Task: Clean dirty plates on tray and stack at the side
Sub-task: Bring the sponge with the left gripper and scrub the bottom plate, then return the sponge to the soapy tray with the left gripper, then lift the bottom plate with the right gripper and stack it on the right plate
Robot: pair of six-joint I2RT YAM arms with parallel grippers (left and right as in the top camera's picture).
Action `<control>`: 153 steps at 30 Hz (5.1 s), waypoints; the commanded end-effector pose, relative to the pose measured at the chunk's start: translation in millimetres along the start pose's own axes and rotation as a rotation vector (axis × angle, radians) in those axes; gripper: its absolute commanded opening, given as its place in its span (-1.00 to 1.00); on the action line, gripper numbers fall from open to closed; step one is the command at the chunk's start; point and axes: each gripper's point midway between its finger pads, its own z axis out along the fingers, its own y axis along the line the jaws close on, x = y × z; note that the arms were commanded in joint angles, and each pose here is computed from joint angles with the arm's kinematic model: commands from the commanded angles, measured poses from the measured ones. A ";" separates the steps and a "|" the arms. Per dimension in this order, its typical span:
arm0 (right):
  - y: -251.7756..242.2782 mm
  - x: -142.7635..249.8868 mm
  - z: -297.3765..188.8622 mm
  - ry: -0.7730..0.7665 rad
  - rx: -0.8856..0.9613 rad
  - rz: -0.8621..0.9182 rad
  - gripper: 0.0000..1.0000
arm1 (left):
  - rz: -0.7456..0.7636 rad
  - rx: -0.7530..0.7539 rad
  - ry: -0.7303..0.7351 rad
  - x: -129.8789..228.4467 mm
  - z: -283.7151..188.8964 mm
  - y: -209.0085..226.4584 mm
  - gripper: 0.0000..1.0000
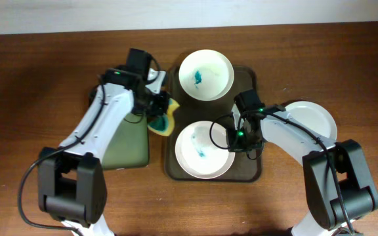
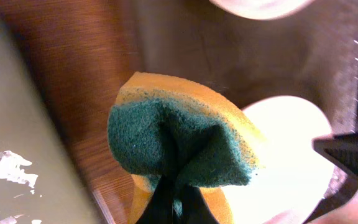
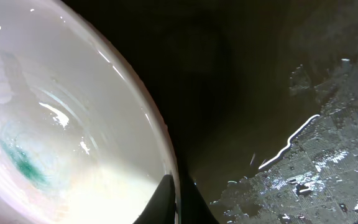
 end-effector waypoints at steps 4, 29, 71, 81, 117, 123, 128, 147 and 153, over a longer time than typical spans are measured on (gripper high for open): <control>-36.8 -4.0 -2.2 -0.012 0.059 0.148 -0.92 | -0.004 0.078 -0.015 -4.6 15.0 -57.5 -1.00; -38.7 -7.3 -3.4 -0.021 0.039 0.162 -0.92 | 0.047 -0.405 0.120 9.7 120.8 -33.6 -1.00; -37.2 -13.1 -3.7 -0.045 0.028 0.253 -0.92 | 0.179 0.151 0.419 83.4 126.9 -154.8 -1.00; -37.3 -12.9 -3.7 -0.044 0.028 0.253 -0.92 | 0.027 -0.423 0.158 2.6 76.1 4.9 -1.00; -32.8 -15.2 -3.6 -0.048 0.008 0.019 -0.92 | -0.436 -0.322 -0.028 31.8 -45.1 146.4 -1.00; -31.8 -13.0 -3.9 -0.040 0.003 0.021 -0.92 | -0.426 -0.325 -0.075 42.6 -5.3 161.6 -0.91; -19.2 -28.2 -77.8 -0.240 0.148 -0.070 -0.92 | -0.418 -0.326 -0.075 42.1 -5.4 161.7 -1.00; 55.8 -13.5 -205.5 -0.835 0.890 -0.417 -0.92 | -0.423 -0.327 -0.052 47.9 -5.0 160.8 -1.00; 64.1 -9.7 -211.1 -0.871 0.917 -0.438 -0.92 | -0.421 -0.326 -0.045 69.9 22.6 165.9 -1.00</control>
